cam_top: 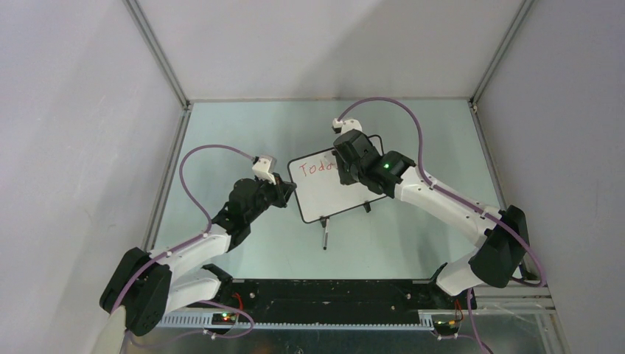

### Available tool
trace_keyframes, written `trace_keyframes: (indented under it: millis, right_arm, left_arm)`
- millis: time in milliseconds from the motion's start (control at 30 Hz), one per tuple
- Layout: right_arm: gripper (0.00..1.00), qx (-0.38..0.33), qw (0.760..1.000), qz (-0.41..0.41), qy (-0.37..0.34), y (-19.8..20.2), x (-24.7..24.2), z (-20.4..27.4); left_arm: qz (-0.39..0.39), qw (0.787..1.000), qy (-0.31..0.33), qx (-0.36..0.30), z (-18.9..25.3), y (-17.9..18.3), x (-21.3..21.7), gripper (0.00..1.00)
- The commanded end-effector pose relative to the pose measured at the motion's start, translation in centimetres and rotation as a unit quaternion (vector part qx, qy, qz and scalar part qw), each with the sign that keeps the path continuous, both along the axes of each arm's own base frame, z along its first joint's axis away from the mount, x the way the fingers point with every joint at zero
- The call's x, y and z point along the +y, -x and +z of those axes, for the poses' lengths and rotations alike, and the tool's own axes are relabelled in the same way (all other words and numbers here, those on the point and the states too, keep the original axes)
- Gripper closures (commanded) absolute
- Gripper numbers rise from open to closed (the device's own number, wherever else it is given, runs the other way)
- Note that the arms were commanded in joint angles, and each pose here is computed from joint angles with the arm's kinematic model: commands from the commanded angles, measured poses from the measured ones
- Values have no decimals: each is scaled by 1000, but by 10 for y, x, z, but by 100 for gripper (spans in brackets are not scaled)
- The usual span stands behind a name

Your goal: Write a sentence on the whiteboard

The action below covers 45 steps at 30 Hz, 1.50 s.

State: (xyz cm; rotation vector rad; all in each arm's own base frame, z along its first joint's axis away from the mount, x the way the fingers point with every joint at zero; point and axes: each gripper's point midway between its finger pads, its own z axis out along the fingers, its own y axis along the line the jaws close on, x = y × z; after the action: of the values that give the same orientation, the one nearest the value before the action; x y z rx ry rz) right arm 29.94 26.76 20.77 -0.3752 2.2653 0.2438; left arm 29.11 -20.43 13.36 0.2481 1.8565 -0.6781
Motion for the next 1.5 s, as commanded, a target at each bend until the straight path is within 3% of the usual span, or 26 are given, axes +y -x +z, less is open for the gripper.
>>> trace_keyframes:
  millis: [0,633,900,1200,1467]
  right_arm:
    - [100,-4,1000,-9,-6,1,-5,7]
    - [100,-2,1000,-17,2,3,-14,6]
    - [100,-32,996,31,-76,17,-2,51]
    - [100,-50,996,-17,-74,4,-22,58]
    - [100,-90,983,60,-146,12,-15,71]
  left_arm:
    - [-7,999,-3,-37,20,-4,-4,100]
    - [-6,999,-3,-38,20,-3,-4,100]
    - [-6,999,-3,-38,20,-3,-4,100]
    - [-6,999,-3,-38,20,-3,-4,100]
    - [-4,999,-4,-37,19,-4,-3,100]
